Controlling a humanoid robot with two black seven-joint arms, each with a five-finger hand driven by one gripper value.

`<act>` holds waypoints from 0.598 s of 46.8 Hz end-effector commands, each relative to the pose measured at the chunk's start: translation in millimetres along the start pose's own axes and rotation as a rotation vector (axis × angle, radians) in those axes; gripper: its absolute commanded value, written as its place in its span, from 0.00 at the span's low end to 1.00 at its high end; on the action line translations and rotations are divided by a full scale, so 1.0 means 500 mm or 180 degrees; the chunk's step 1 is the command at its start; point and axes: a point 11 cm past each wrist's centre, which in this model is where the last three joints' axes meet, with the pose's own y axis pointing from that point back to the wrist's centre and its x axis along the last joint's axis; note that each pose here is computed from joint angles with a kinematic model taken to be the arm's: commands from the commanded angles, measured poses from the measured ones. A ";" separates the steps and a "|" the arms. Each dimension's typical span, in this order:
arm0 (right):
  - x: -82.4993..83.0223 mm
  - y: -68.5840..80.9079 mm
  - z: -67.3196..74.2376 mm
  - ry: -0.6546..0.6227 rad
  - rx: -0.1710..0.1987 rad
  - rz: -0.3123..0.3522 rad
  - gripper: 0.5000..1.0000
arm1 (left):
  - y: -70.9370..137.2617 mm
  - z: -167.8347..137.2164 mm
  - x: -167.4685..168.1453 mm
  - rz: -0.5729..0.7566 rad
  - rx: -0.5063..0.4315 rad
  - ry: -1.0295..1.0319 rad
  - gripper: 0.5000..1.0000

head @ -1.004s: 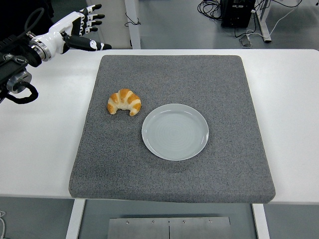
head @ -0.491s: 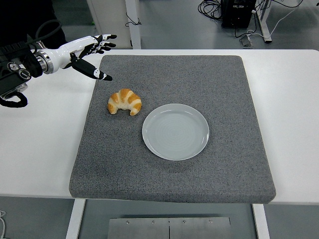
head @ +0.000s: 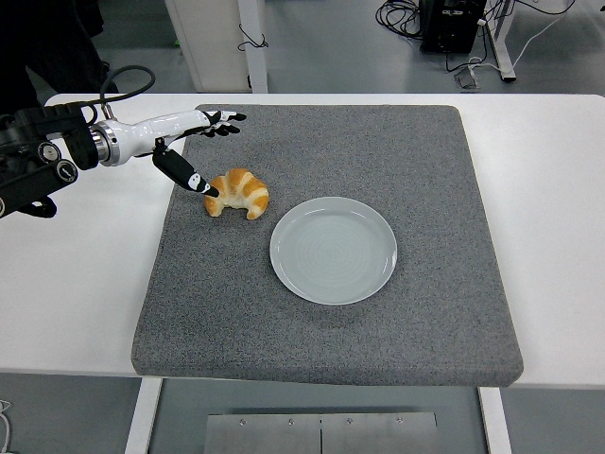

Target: Place the bread on the plate

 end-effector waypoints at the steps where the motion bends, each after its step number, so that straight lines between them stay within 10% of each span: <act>1: 0.000 0.000 0.000 0.0000 0.0000 0.0000 1.00 | -0.002 0.002 -0.004 0.0017 -0.0005 -0.0087 0.94; 28: 0.000 0.000 0.000 0.0000 0.0000 0.0000 1.00 | -0.022 0.000 -0.058 0.0136 -0.0016 -0.0642 0.94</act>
